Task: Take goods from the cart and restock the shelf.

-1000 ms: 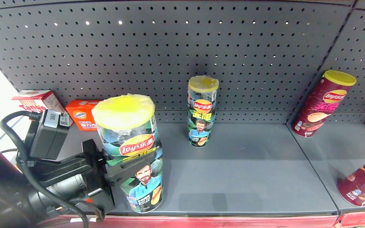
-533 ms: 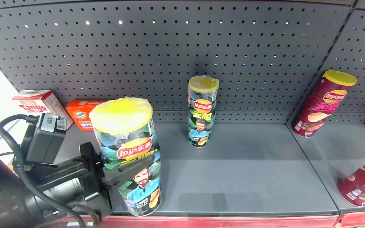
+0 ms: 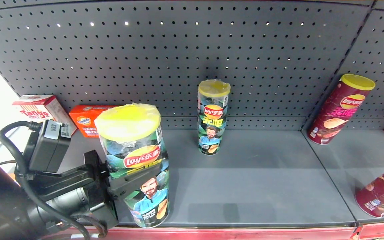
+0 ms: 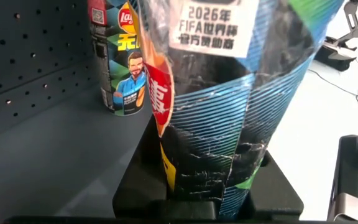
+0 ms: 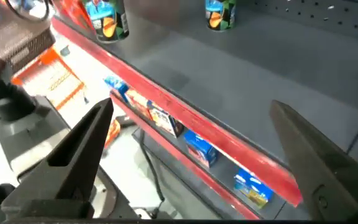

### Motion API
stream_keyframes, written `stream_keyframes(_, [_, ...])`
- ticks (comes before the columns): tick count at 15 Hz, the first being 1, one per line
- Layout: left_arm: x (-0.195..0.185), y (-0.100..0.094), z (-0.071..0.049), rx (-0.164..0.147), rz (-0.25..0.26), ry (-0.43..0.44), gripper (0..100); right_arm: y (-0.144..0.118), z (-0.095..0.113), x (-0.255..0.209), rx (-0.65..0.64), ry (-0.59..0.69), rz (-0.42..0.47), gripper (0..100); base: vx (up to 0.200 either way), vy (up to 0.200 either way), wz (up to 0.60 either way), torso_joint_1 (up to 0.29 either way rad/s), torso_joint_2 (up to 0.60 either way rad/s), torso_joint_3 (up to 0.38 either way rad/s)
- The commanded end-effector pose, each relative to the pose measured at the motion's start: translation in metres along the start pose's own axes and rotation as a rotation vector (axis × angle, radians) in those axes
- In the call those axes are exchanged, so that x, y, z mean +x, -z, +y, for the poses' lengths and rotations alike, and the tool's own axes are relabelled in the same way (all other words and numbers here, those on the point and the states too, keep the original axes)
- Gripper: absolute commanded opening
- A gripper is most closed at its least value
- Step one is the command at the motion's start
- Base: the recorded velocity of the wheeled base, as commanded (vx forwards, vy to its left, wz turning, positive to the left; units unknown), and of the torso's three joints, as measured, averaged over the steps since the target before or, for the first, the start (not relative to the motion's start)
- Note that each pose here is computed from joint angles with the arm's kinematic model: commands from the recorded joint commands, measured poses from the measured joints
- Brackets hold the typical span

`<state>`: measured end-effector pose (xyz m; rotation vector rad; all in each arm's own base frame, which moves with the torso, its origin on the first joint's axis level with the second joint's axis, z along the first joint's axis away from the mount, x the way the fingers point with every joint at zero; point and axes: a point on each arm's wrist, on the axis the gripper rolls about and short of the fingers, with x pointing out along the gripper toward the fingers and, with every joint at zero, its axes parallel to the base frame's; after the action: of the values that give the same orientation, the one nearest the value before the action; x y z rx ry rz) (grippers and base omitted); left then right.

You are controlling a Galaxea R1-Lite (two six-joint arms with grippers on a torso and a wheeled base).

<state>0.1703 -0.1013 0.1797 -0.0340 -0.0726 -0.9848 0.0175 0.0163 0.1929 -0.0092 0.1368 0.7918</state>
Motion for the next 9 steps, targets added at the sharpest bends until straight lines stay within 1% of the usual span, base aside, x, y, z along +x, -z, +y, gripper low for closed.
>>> stream_keyframes(1, [0.002, 0.0, 0.001, 0.0, 0.0, -0.001, 0, -0.006, -0.018, 0.032, 0.025, -0.035, 0.081, 100, 0.0, 0.0, 0.0, 0.0, 0.0, 0.0])
stream_keyframes(4, [0.007, 0.002, 0.004, -0.004, 0.007, -0.001, 0, -0.01, -0.029, 0.062, 0.025, -0.081, 0.115, 100, 0.0, 0.0, 0.0, 0.0, 0.0, 0.0])
stream_keyframes(7, [0.012, 0.002, 0.007, -0.005, 0.008, -0.001, 0, -0.011, -0.03, 0.086, 0.013, -0.111, 0.147, 100, 0.0, 0.0, 0.0, 0.0, 0.0, 0.0])
stream_keyframes(9, [0.013, 0.002, 0.007, -0.005, 0.008, -0.001, 0, -0.015, -0.032, 0.101, 0.007, -0.094, 0.169, 100, 0.0, 0.0, 0.0, 0.0, 0.0, 0.0])
